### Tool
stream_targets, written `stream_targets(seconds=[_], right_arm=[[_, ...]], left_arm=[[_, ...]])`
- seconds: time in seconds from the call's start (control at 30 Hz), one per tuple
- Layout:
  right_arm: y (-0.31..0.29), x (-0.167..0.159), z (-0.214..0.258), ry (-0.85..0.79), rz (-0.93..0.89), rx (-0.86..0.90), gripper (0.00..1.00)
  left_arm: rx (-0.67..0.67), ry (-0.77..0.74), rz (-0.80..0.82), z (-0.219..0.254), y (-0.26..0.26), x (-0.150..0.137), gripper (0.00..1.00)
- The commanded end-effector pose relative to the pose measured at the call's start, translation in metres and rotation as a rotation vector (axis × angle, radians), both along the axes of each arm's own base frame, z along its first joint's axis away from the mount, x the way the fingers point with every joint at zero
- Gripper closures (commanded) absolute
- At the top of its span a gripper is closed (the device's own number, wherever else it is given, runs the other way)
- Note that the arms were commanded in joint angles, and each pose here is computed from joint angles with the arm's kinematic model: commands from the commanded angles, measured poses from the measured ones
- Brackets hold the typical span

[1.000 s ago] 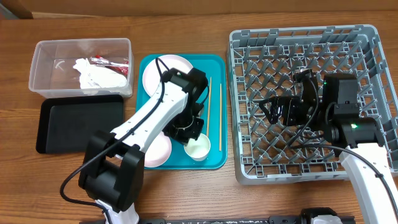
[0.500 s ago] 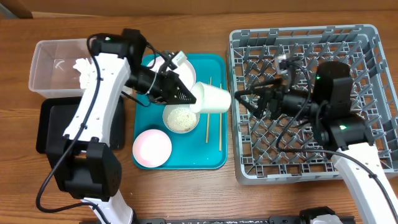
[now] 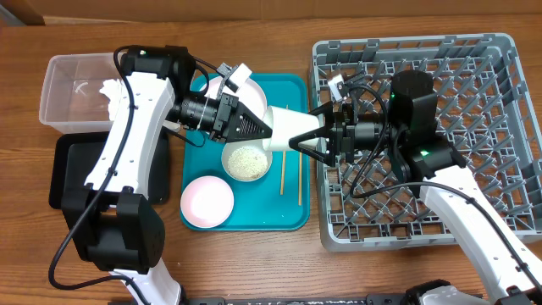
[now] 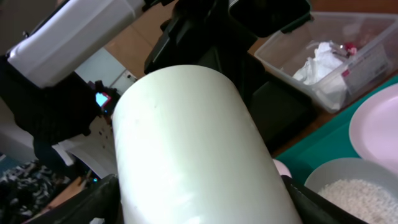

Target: Sort waste into correct bins and load items into the dishwasher

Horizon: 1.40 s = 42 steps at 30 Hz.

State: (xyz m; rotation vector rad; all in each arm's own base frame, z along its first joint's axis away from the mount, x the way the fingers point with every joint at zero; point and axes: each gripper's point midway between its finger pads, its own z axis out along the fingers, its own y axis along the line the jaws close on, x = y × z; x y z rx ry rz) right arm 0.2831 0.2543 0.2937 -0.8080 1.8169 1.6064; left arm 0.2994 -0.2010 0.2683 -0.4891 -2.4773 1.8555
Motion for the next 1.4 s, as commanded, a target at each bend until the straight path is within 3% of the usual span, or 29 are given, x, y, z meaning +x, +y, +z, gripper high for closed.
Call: stream_targets(seconds=[0.0,0.23,0.33,0.43,0.53,0.6,0.77,0.87,1.03,1.2,1.37], right_arm=[[0.004,-0.006,0.012,-0.037,0.04,0.021,0.25],[0.004,-0.004,0.018,-0.065,0.038,0.037,0.38],[0.004,-0.003,0.023,-0.077,0.036,0.048,0.43],[-0.002,0.003,0.025,-0.073,0.011,0.05,0.46],[-0.029,0.025,0.017,0.026,-0.104,0.03,0.47],[-0.048,0.041,0.001,0.124,-0.23,-0.018,0.47],[-0.086,0.046,-0.04,0.3,-0.565,-0.24,0.47],[-0.116,0.017,-0.058,0.41,-0.751,-0.439,0.47],[-0.122,-0.041,-0.083,0.574,-0.853,-0.686,0.48],[-0.127,-0.084,-0.122,0.706,-0.925,-0.963,0.48],[-0.133,-0.095,-0.146,0.761,-0.936,-1.124,0.48]], left_arm=[[-0.032,-0.042,0.0,0.008,-0.001,0.003,0.96],[-0.032,-0.042,0.0,0.008,-0.001,0.003,0.96],[-0.025,-0.044,-0.002,0.006,0.0,0.003,0.85],[-0.015,-0.045,-0.001,0.005,0.001,0.003,0.67],[0.018,-0.06,0.019,-0.001,0.012,0.009,0.49],[0.041,-0.072,0.052,-0.005,0.023,0.018,0.45],[0.168,-0.134,0.147,-0.027,0.059,0.048,0.47],[0.373,-0.117,0.239,-0.055,0.081,0.071,0.46],[0.67,-0.095,0.343,-0.088,0.116,0.087,0.48],[0.741,-0.104,0.354,-0.094,0.125,0.088,0.49],[0.77,-0.122,0.341,-0.096,0.121,0.089,0.51]])
